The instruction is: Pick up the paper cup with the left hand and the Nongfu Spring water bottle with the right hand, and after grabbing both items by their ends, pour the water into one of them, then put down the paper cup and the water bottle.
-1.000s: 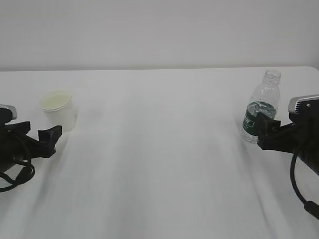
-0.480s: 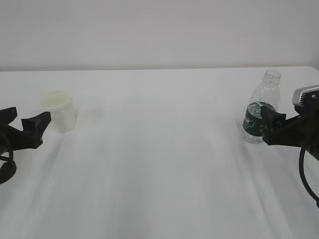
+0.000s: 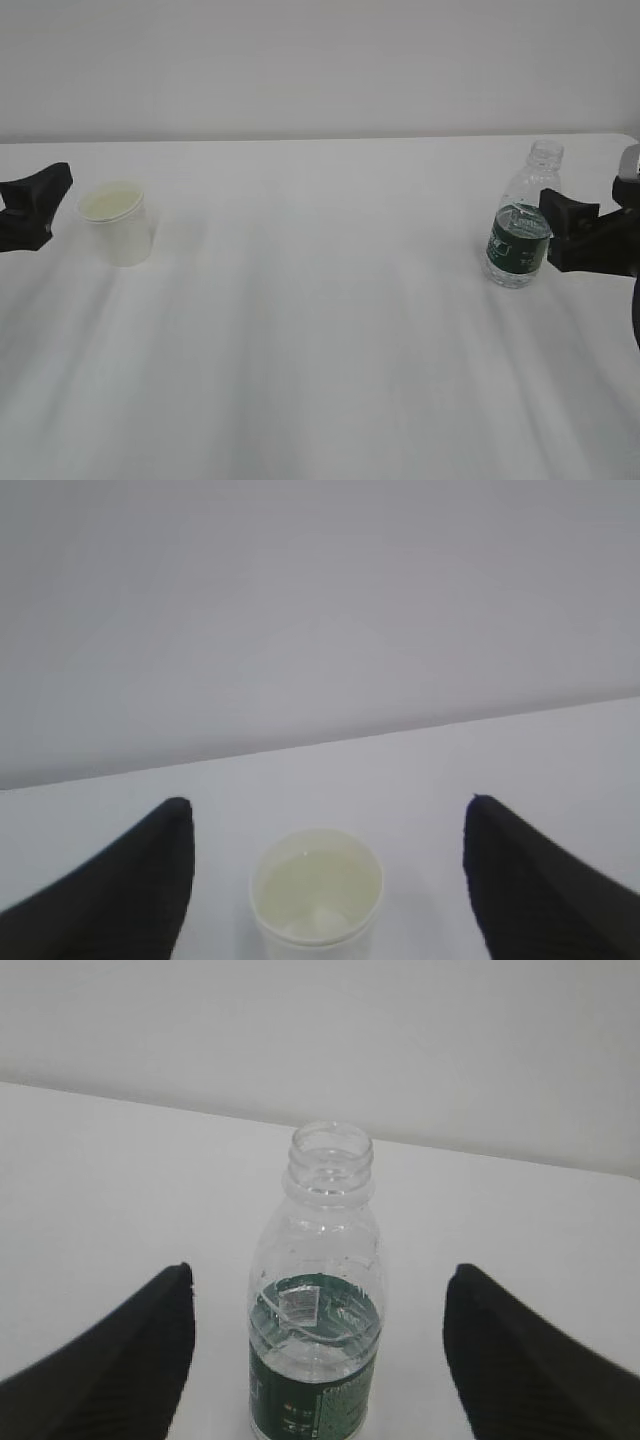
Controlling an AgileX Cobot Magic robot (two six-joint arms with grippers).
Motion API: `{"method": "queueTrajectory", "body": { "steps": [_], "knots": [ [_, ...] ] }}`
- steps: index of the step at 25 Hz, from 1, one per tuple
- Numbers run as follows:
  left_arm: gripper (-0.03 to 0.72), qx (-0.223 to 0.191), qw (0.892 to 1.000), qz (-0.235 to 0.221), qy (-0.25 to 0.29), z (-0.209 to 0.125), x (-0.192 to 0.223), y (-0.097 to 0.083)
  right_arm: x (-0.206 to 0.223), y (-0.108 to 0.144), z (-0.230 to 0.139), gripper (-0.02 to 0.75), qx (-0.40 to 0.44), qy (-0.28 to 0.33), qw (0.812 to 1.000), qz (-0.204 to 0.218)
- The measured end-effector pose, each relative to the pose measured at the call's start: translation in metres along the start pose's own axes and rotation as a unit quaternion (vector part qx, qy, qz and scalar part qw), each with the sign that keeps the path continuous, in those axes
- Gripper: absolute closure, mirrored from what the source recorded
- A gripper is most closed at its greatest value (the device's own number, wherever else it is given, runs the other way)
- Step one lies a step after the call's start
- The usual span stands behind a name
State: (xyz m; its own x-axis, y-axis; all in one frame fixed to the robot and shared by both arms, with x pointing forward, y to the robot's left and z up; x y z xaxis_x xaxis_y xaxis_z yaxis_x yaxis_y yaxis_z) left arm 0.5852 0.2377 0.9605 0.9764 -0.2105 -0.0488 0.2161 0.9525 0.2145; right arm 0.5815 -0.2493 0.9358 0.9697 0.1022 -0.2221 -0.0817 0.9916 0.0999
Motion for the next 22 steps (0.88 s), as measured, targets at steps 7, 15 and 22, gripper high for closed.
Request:
{"method": "queueTrajectory", "body": {
  "steps": [7, 15, 22],
  "knots": [
    [0.093, 0.007, 1.000, 0.007, -0.012, 0.037, -0.023, 0.008, -0.014, 0.002, 0.016, 0.146, 0.003, -0.002, 1.000, 0.005],
    [0.095, 0.010, 1.000, 0.019, -0.023, 0.071, -0.058, 0.017, -0.037, 0.006, 0.036, 0.145, -0.001, -0.005, 1.000, 0.012],
    [0.095, 0.002, 0.999, 0.030, -0.024, 0.089, -0.091, 0.023, -0.066, 0.009, 0.055, 0.146, -0.005, -0.015, 1.000, 0.021]
  ]
}}
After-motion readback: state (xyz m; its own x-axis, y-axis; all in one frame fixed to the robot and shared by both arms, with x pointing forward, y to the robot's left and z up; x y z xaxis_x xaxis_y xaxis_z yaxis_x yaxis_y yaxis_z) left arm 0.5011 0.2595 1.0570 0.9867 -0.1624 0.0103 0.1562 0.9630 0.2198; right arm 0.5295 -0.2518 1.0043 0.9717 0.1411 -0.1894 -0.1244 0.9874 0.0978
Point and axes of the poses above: a point on each arm's last joint axis where the gripper is mounted, x pointing out along that axis toward the gripper, y along the wrist's bending axis when the last joint is at zero, z = x × y, the point moved 10 cm from there along x, pointing out along that axis toward the gripper, and after that the axes turned 13 degrees about x, right-handed, at the moved point
